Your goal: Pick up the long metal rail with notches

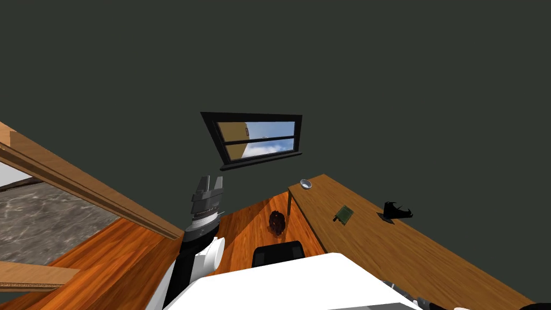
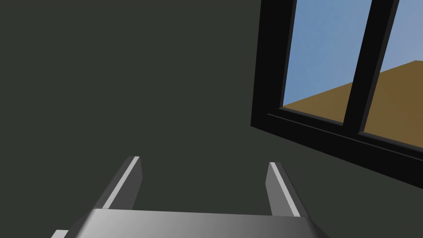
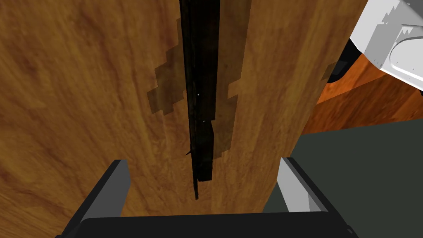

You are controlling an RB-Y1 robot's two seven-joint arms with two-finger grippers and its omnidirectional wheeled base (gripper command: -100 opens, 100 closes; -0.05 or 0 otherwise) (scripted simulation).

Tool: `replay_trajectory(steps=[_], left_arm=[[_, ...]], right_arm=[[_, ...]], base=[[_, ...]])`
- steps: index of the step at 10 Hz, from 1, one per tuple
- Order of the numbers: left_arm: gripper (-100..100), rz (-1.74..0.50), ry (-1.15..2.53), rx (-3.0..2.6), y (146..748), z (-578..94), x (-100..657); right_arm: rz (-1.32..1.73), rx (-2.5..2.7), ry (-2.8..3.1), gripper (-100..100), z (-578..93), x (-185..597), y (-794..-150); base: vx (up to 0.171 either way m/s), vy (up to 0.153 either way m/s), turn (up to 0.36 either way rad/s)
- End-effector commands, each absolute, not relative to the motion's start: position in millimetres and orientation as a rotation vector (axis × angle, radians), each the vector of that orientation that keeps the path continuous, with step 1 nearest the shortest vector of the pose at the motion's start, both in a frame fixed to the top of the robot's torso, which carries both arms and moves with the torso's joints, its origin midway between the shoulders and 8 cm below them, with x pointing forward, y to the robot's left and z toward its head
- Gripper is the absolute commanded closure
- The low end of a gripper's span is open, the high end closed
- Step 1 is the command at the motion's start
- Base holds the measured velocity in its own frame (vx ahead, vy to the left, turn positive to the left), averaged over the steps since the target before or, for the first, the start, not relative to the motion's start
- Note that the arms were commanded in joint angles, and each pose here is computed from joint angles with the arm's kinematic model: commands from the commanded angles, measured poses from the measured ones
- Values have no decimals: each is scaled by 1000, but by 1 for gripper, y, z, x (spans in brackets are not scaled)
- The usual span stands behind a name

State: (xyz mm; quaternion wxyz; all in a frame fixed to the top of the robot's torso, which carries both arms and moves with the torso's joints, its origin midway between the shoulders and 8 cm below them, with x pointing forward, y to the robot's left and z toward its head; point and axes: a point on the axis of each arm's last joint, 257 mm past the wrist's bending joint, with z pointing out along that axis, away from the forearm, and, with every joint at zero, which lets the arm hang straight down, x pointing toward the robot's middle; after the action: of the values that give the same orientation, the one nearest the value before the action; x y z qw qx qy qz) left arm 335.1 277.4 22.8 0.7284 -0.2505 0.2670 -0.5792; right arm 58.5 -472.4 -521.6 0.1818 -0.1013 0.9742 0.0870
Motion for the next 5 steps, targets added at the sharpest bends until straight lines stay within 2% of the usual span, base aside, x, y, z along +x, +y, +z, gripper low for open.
replay_trajectory(steps=[1,2,5], left_arm=[[0,-1276,588,-552,277,23,335],[0,-1276,588,-552,277,23,335],[0,-1276,588,-552,277,23,335]], right_arm=[[246,-286,2750,0,-522,58,-472],[275,-272,2752,-100,-527,49,-469],[275,-258,2770,-100,-532,33,-477]], base=[[-7,-4,-5],[26,18,45],[49,22,29]])
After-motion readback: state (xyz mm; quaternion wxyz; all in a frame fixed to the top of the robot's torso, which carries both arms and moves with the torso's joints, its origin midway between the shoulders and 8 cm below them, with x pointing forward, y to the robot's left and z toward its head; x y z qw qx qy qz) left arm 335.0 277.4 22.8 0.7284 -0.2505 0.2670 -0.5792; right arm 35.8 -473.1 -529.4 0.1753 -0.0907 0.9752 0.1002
